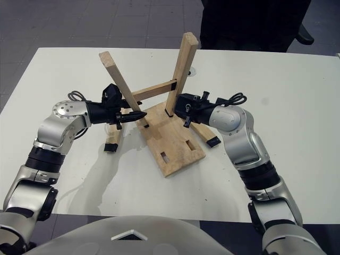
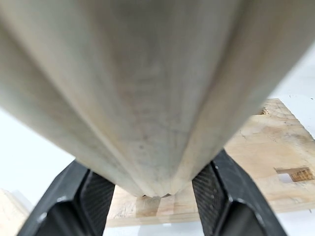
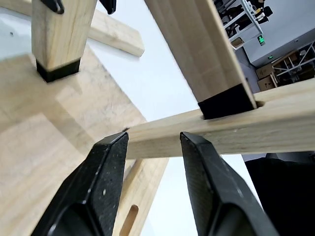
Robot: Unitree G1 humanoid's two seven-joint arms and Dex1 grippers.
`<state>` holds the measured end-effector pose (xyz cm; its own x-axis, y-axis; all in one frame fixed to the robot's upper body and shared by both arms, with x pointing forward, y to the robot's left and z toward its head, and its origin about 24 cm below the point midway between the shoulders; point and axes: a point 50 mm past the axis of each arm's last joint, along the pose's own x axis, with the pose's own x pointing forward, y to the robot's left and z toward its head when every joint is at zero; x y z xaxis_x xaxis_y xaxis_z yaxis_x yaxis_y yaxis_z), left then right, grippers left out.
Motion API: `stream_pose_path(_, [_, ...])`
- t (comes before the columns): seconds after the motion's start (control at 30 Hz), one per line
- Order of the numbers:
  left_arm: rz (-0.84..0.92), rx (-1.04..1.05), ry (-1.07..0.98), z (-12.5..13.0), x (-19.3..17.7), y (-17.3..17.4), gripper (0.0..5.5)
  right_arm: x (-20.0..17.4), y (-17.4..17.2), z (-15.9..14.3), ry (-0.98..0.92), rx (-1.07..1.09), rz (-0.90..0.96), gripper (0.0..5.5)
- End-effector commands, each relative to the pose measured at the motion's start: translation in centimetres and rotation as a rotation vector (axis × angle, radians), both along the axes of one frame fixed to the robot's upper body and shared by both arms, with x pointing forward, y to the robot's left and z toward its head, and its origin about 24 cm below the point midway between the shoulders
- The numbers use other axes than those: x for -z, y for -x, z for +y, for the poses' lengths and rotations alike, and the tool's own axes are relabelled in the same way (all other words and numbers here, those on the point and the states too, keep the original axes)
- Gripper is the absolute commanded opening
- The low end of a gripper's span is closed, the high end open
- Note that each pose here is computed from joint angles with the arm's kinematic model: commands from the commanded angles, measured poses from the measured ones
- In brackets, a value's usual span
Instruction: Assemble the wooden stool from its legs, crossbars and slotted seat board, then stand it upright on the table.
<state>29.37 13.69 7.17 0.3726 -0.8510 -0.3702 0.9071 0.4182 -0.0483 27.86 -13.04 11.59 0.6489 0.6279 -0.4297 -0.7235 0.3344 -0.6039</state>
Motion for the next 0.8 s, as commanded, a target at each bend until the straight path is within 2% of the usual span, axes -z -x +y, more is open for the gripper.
stream_pose_path(0.03, [0.191, 0.026, -0.224, 0.3, 6.1, 3.2, 2.05, -3.2, -0.4, -1.4, -0.063, 0.128, -0.09, 1.95])
stream_pose_path(0.2, [0.186, -0.007, -0.218, 0.4, 6.2, 3.5, 2.05, -5.2, 0.1, -2.8, -0.151, 0.238, -0.06, 1.95])
stream_pose_path(0.37, [0.204, -0.028, -0.206, 1.1, 6.2, 3.5, 2.05, -8.1, -0.3, -1.5, -0.34, 0.218, -0.097, 1.95])
stream_pose_path(0.47, [0.202, -0.041, -0.201, 1.2, 6.2, 3.4, 2.05, -8.8, -0.8, -0.9, -0.39, 0.209, -0.106, 1.95])
stream_pose_path(0.67, [0.214, -0.05, -0.23, 1.4, 7.4, 4.1, 2.05, -10.7, -2.3, -2.5, -0.453, 0.339, -0.254, 1.95])
stream_pose_path(0.8, [0.216, -0.064, -0.23, 1.5, 7.6, 4.2, 2.05, -13.7, -2.7, -2.8, -0.601, 0.348, -0.396, 1.95])
